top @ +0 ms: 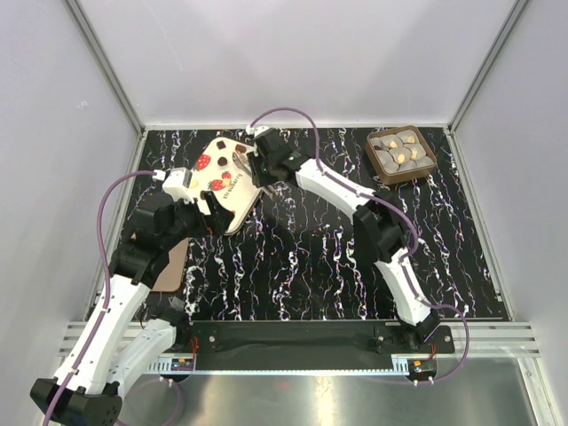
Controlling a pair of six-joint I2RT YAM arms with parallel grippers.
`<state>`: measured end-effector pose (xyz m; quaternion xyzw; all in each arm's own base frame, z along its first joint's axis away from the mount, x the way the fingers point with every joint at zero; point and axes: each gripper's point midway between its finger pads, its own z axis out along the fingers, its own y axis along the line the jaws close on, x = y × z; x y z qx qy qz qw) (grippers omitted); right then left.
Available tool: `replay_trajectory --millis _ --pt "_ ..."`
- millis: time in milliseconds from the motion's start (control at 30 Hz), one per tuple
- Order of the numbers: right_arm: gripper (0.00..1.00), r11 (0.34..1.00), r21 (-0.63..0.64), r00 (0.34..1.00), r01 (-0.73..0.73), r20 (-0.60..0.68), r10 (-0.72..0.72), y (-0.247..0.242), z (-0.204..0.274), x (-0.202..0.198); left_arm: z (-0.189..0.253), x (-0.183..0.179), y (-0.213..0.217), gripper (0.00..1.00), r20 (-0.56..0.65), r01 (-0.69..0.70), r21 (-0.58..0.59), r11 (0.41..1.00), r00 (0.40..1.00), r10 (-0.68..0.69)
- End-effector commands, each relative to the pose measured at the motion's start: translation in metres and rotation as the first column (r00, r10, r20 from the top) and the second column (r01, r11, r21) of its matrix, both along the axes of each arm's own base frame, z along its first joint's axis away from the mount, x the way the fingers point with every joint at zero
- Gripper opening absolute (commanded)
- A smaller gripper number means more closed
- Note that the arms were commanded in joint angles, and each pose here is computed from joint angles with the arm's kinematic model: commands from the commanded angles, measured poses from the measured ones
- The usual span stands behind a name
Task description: Pack the chocolate
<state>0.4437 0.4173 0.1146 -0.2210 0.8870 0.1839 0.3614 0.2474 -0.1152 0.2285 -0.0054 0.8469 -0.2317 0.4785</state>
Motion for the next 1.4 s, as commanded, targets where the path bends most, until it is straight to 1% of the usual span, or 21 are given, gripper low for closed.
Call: replay_trajectory --millis 0,67,100,133,167,200,233,267,300,333,367,400,433,467,500,567,667,767,967,1167,1367 --pt "0.31 0.988 0.143 0.993 0.05 0.103 -0.066 -0.026 0.1 0.014 0.009 0.007 0.004 0.99 0.052 -0.02 0.009 1.0 0.998 0.019" --pt "0.31 0.986 0.14 0.991 0.087 0.091 -0.1 -0.047 0.109 0.017 0.01 0.007 0.005 0.99 0.054 -0.021 0.009 1.0 0.998 0.021" --pt "0.31 0.983 0.154 0.988 0.103 0.1 -0.12 -0.06 0.125 0.017 0.01 0.007 0.004 0.99 0.052 -0.02 0.009 1.0 0.998 0.019" --pt "0.31 0.98 0.135 0.984 0.148 0.079 -0.16 -0.084 0.122 0.023 0.01 0.007 0.004 0.99 0.053 -0.02 0.009 1.0 0.998 0.019" --pt "0.31 0.974 0.147 0.978 0.17 0.095 -0.185 -0.1 0.138 0.023 0.01 0.007 0.004 0.99 0.052 -0.02 0.009 1.0 0.998 0.019" --pt "0.31 0.97 0.132 0.97 0.205 0.101 -0.219 -0.116 0.14 0.025 0.01 0.007 0.004 0.99 0.053 -0.02 0.009 1.0 0.998 0.019" --pt "0.31 0.96 0.103 0.96 0.259 0.08 -0.268 -0.145 0.131 0.03 0.01 0.007 0.004 0.99 0.051 -0.021 0.008 1.0 0.998 0.02" --pt "0.31 0.952 0.109 0.949 0.285 0.104 -0.296 -0.163 0.145 0.027 0.009 0.007 0.004 0.99 0.05 -0.021 0.008 1.0 0.999 0.02" --pt "0.31 0.946 0.081 0.944 0.314 0.081 -0.32 -0.18 0.132 0.024 0.01 0.007 0.004 0.99 0.051 -0.019 0.007 1.0 0.999 0.019" --pt "0.31 0.931 0.075 0.928 0.357 0.084 -0.363 -0.204 0.132 0.028 0.01 0.007 0.004 0.99 0.051 -0.018 0.007 1.0 0.999 0.017" --pt "0.31 0.922 0.089 0.916 0.378 0.108 -0.386 -0.222 0.147 0.023 0.01 0.006 0.003 0.99 0.051 -0.016 0.006 1.0 0.999 0.016" --pt "0.31 0.915 0.061 0.911 0.398 0.087 -0.402 -0.235 0.133 0.017 0.009 0.007 0.003 0.99 0.049 -0.016 0.007 1.0 0.999 0.016" --pt "0.31 0.907 0.057 0.903 0.417 0.086 -0.42 -0.247 0.132 0.015 0.01 0.007 0.003 0.99 0.052 -0.015 0.005 1.0 0.999 0.015" --pt "0.32 0.89 0.067 0.884 0.452 0.103 -0.457 -0.27 0.141 0.013 0.01 0.007 0.003 0.99 0.05 -0.014 0.005 1.0 0.999 0.013" --pt "0.32 0.882 0.042 0.878 0.47 0.082 -0.472 -0.282 0.129 0.007 0.01 0.007 0.003 0.99 0.05 -0.014 0.005 1.0 0.999 0.013" --pt "0.32 0.848 0.032 0.843 0.529 0.092 -0.53 -0.316 0.13 0.006 0.008 0.007 0.003 0.99 0.044 -0.012 0.006 1.0 0.999 0.012" --pt "0.32 0.811 0.017 0.809 0.585 0.055 -0.585 -0.353 0.116 0.002 0.007 0.008 0.002 0.99 0.043 -0.009 0.005 1.0 0.999 0.009" --pt "0.33 0.804 0.003 0.804 0.595 0.001 -0.595 -0.366 0.103 -0.001 0.006 0.008 0.002 0.99 0.04 -0.011 0.007 1.0 0.999 0.01" --pt "0.33 0.762 -0.023 0.759 0.648 -0.06 -0.648 -0.391 0.076 0.004 0.006 0.009 0.004 0.99 0.038 -0.02 0.012 1.0 0.999 0.02" --pt "0.33 0.751 -0.009 0.745 0.66 -0.112 -0.657 -0.396 0.055 0.008 0.005 0.009 0.004 0.99 0.034 -0.02 0.015 1.0 0.999 0.019" --pt "0.34 0.744 -0.005 0.738 0.668 -0.122 -0.663 -0.396 0.042 0.011 0.004 0.009 0.003 0.99 0.033 -0.018 0.015 1.0 0.999 0.018"
